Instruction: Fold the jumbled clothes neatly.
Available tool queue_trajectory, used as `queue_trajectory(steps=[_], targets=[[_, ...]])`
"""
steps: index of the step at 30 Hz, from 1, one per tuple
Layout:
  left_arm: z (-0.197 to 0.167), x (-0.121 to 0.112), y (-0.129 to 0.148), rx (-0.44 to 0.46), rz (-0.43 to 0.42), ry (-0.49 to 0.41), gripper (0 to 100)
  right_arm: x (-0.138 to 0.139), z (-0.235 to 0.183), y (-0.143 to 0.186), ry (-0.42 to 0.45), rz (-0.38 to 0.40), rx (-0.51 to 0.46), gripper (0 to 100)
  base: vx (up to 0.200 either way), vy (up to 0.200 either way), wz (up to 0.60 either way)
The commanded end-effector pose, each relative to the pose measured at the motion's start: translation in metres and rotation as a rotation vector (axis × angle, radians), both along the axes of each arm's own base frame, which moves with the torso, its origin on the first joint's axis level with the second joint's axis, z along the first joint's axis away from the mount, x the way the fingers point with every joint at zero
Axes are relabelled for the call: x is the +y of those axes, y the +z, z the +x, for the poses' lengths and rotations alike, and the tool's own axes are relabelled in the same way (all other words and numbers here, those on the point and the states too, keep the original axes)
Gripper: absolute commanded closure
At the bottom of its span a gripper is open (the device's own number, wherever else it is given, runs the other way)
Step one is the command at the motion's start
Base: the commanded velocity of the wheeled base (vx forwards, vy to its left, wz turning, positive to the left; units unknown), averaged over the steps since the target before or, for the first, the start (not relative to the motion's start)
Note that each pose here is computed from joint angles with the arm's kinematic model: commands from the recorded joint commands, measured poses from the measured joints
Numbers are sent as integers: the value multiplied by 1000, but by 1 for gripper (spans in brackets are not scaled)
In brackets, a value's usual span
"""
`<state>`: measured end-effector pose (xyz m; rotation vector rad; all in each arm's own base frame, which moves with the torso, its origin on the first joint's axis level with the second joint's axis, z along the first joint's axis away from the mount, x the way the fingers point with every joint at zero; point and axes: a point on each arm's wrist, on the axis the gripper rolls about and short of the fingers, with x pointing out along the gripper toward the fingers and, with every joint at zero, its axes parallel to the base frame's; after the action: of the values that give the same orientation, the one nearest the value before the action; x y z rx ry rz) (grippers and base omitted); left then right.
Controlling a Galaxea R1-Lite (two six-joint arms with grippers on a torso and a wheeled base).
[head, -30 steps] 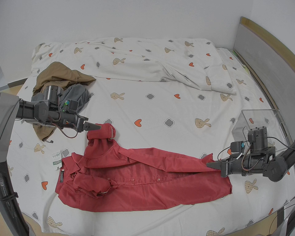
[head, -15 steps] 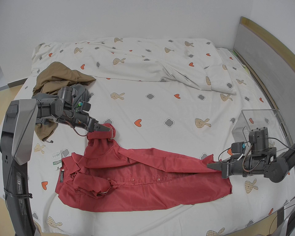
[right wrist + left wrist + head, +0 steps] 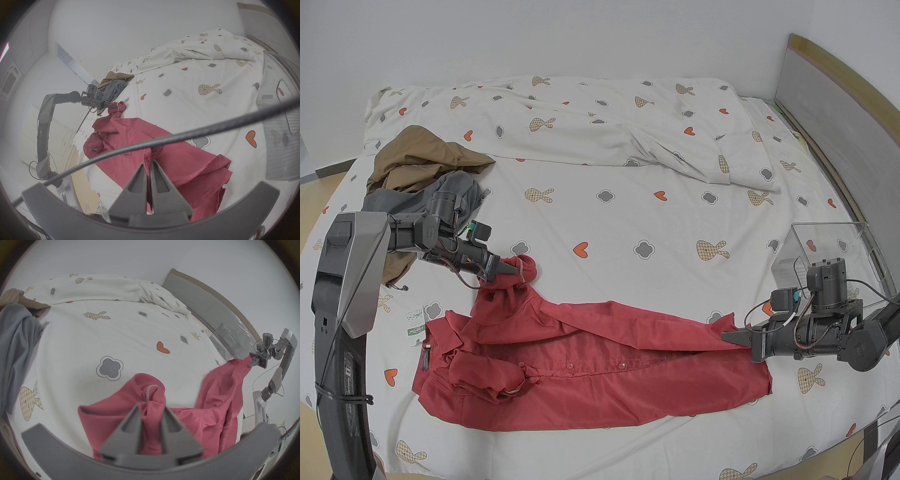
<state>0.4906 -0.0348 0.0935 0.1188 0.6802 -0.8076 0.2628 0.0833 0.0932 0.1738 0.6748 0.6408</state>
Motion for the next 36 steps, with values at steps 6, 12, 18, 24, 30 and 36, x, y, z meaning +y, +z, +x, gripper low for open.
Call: queue_trajectory(steps=[6, 12, 18, 24, 30, 36], targets=[[-13, 1, 53, -107, -6, 3, 100, 0, 10, 8, -13, 10, -41, 100, 0, 0, 0], [-26, 2, 89, -180, 0, 19, 100, -3, 35, 27, -48, 31, -127, 100, 0, 0, 0], [-32, 1, 106, -218, 18, 38, 100, -4, 60, 29, -115, 8, -166, 100, 0, 0, 0], [-43, 2, 129, -264, 13, 47, 100, -5, 65, 32, -135, 9, -179, 100, 0, 0, 0], [-60, 4, 152, -304, 12, 47, 100, -7, 61, 38, -135, 14, -193, 100, 0, 0, 0], [-77, -1, 149, -270, 25, 24, 100, -9, 57, 37, -138, 12, -186, 100, 0, 0, 0]])
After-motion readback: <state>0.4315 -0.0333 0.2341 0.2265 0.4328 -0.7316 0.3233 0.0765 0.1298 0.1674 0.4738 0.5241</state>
